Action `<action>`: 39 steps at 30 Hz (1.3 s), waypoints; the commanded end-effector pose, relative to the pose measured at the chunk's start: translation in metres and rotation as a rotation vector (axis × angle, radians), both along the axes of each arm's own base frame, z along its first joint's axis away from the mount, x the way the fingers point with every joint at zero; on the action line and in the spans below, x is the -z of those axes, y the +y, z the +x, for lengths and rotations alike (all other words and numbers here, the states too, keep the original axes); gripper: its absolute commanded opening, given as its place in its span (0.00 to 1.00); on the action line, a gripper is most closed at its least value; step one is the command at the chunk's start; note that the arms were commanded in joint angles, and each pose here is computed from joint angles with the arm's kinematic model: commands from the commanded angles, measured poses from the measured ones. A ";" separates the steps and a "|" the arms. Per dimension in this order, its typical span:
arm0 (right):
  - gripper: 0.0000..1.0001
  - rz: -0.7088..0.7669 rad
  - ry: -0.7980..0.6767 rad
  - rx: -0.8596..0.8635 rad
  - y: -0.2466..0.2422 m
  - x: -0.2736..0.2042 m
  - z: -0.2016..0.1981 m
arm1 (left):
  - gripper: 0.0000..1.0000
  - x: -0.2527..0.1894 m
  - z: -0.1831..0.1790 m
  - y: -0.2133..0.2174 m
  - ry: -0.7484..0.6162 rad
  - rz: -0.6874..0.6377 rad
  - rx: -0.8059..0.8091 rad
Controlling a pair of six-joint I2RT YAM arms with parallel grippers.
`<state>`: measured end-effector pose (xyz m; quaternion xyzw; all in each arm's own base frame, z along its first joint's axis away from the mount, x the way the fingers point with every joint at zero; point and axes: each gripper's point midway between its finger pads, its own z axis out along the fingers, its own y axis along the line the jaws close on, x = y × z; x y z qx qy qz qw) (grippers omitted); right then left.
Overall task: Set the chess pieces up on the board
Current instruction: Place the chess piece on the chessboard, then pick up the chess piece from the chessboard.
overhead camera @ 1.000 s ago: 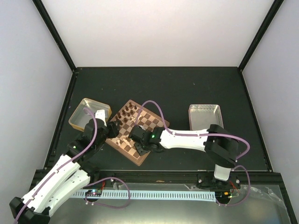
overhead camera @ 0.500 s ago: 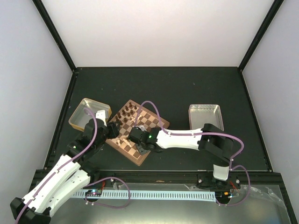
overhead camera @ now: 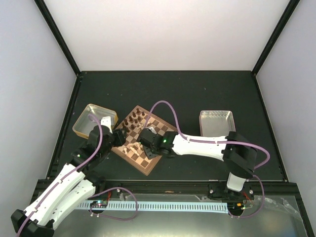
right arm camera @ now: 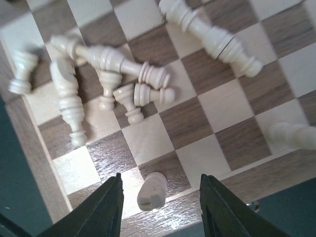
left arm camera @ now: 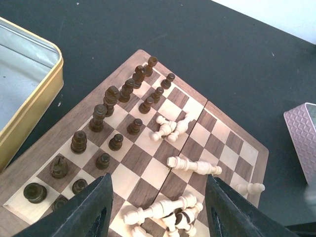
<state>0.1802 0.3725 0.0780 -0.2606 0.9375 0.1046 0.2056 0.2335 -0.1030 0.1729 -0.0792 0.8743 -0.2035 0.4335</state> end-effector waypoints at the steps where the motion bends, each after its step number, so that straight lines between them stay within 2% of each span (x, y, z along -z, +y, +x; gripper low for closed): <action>1: 0.44 0.123 -0.052 0.074 -0.007 -0.044 0.021 | 0.53 -0.003 -0.003 0.004 -0.002 -0.006 -0.008; 6: 0.46 0.196 -0.074 0.059 -0.020 -0.072 0.061 | 0.54 -0.001 -0.005 0.000 0.000 -0.021 0.020; 11: 0.45 0.087 -0.050 -0.098 -0.017 -0.060 0.085 | 0.55 -0.002 -0.004 -0.001 -0.001 -0.034 0.017; 23: 0.32 -0.029 0.021 -0.343 0.010 -0.006 0.090 | 0.55 0.007 -0.002 -0.007 0.033 -0.067 0.026; 30: 0.29 -0.092 0.012 -0.391 0.014 0.015 0.099 | 0.55 0.011 -0.001 -0.009 0.045 -0.076 0.034; 39: 0.26 -0.106 0.049 -0.475 0.016 0.033 0.091 | 0.55 0.012 -0.002 -0.011 0.048 -0.090 0.040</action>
